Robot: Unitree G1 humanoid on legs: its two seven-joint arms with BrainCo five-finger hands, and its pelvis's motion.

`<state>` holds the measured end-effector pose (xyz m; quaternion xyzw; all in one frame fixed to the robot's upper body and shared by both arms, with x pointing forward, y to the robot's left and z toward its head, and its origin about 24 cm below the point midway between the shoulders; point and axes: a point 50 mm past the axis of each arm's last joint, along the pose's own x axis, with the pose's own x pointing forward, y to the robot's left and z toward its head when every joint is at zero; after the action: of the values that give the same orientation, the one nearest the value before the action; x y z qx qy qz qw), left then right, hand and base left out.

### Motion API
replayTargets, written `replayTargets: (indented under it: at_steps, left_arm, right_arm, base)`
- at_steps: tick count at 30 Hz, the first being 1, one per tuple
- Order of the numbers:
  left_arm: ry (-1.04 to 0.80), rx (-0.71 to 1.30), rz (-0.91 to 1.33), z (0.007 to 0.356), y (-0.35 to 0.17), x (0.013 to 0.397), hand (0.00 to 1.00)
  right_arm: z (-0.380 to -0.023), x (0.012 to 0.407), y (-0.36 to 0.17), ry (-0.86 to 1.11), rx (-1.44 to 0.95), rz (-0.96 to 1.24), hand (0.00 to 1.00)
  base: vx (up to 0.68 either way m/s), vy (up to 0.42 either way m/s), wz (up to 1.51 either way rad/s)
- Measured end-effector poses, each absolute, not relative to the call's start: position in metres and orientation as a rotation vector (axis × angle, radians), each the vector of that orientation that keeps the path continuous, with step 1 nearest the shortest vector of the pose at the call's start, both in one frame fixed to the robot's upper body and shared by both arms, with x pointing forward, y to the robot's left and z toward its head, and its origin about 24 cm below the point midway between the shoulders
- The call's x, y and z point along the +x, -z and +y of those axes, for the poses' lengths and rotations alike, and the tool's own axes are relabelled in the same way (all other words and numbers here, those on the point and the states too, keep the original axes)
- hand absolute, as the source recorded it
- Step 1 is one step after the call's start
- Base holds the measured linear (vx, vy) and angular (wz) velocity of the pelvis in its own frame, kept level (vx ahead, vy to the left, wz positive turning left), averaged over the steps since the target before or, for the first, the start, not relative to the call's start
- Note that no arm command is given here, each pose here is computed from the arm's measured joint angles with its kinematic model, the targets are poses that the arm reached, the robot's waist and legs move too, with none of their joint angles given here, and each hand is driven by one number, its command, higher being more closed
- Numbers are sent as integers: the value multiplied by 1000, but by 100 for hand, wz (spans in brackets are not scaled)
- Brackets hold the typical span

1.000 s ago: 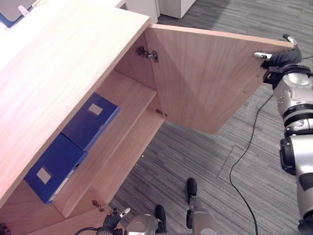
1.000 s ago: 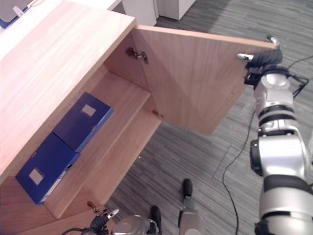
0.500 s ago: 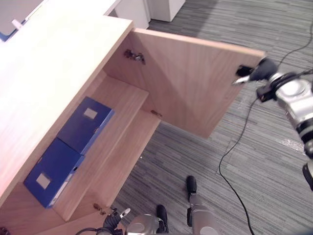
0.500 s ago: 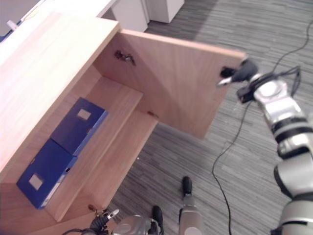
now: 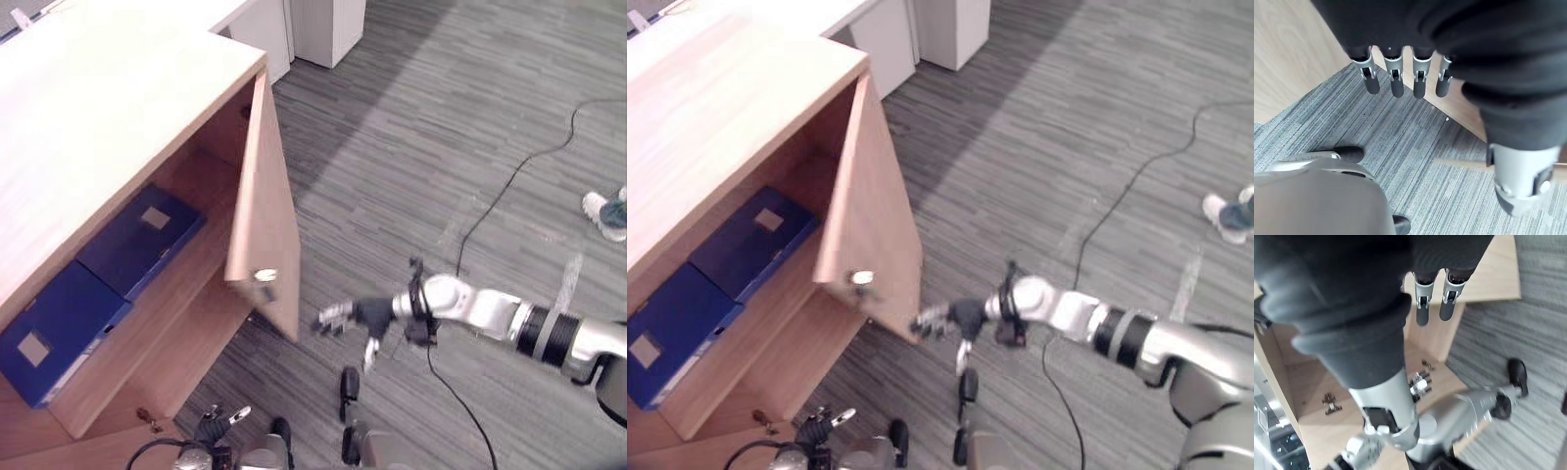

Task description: Walk over to the cabinet, pick up the folder, carry it to the office cabinet, place the folder inside the office cabinet, then close the office cabinet door

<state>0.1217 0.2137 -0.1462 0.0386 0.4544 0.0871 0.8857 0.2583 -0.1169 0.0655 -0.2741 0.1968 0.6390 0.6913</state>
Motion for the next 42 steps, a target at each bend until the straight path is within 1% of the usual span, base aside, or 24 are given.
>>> replayTargets:
  at_steps: [4,8,10,13,15,17,18,20,21,22,23,24,26,28,29,30,31,32,34,35,42]
  left_arm:
    - [-164,89,916,211,143,133,0]
    - [-155,97,900,211,141,139,0]
    - [-152,103,898,211,140,140,0]
    - [-153,110,905,213,141,139,0]
    - [-155,112,911,214,141,138,0]
    - [-158,118,941,216,144,132,0]
    - [-159,118,949,217,145,130,0]
    - [-167,116,970,217,147,126,0]
    - [-171,115,971,217,147,126,0]
    - [-181,110,970,217,147,126,0]
    - [-188,101,969,215,147,126,0]
    - [-204,91,970,214,147,126,0]
    - [-215,85,962,212,146,128,0]
    - [-221,87,959,212,146,129,0]
    - [-224,86,960,212,146,128,0]
    - [-235,86,963,212,146,128,0]
    - [-246,84,974,212,147,124,0]
    - [-263,75,980,213,148,122,0]
    - [-324,35,1005,217,150,112,0]
    - [-365,1,1041,216,154,100,0]
    - [-495,-103,1098,218,161,75,0]
  right_arm:
    - [-117,253,-58,-1430,-587,457,0]
    - [-102,227,-27,-1523,-504,537,0]
    - [-98,219,-13,-1541,-485,572,0]
    - [-97,218,6,-1501,-478,619,0]
    - [-103,223,20,-1424,-471,649,0]
    - [-113,235,42,-1219,-397,689,0]
    - [-116,239,48,-1153,-379,694,0]
    - [-133,254,66,-817,-279,707,0]
    - [-140,256,71,-720,-251,713,0]
    - [-153,258,80,-528,-186,727,0]
    - [-160,258,84,-440,-150,740,0]
    - [-174,251,92,-284,-121,769,0]
    - [-193,226,110,-95,-71,838,0]
    - [-213,179,134,180,124,940,0]
    - [-216,166,140,251,181,966,0]
    - [-220,142,149,386,272,1017,0]
    - [-220,122,156,472,316,1066,0]
    - [-217,111,160,512,334,1092,0]
    - [-211,108,162,558,373,1100,0]
    - [-212,106,161,583,382,1089,0]
    - [-207,80,166,584,336,1131,0]
  base:
    - [53,55,-25]
    - [4,48,-5]
    - [-13,36,6]
    - [-12,45,6]
    - [-2,34,10]
    - [8,20,15]
    - [28,12,19]
    - [37,13,22]
    - [38,14,39]
    - [28,15,43]
    - [49,53,76]
    - [30,73,94]
    - [55,171,151]
    - [79,125,199]
    - [93,-29,216]
    - [112,-117,207]
    - [120,-150,200]
    - [109,-150,123]
    - [126,-258,67]
    - [101,-280,53]
    - [2,-143,34]
